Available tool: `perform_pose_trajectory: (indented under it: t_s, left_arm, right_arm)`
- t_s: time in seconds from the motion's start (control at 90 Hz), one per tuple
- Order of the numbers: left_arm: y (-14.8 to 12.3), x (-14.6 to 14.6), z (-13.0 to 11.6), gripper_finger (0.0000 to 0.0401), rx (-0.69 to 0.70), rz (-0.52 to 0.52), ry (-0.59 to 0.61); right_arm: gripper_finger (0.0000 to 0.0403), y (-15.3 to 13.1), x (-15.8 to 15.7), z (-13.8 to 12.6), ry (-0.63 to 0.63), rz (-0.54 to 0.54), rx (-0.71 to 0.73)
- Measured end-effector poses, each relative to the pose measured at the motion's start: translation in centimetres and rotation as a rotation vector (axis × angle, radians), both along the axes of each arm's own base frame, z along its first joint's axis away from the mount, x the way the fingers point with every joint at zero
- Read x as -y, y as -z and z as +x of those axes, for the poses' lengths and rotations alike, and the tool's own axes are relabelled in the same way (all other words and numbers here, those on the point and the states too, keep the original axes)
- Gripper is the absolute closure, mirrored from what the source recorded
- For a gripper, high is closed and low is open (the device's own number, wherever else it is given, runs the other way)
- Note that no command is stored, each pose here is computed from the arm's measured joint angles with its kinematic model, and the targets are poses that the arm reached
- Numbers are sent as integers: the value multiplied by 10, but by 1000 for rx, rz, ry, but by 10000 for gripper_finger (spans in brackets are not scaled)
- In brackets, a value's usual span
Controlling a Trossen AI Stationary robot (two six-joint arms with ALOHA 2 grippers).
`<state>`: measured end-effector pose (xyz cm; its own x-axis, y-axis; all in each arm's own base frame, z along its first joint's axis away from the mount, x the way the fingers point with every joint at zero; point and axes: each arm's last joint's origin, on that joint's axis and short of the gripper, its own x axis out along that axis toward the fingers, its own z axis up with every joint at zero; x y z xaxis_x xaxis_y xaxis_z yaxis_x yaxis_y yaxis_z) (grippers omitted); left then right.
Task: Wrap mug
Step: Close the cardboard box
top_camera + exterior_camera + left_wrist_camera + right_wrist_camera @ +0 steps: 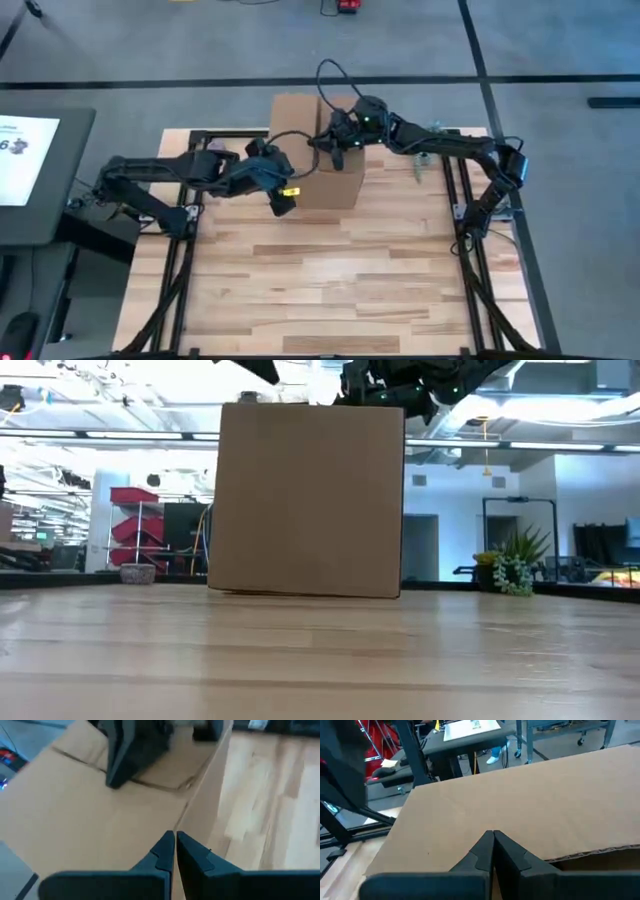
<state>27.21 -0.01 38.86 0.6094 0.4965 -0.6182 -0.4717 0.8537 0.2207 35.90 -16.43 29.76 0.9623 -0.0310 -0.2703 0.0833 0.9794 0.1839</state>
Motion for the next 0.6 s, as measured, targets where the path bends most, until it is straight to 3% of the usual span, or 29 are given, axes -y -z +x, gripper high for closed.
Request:
perform_pose_trajectory:
  t_s: [0.289,0.6]
  left_arm:
    - [11,0,3,401,-11,-8,5]
    - [-1,1,7,401,68,7,32]
  right_arm:
    - [403,-7,-4,4,0,25,81]
    - [403,2,-5,2,3,8,-18]
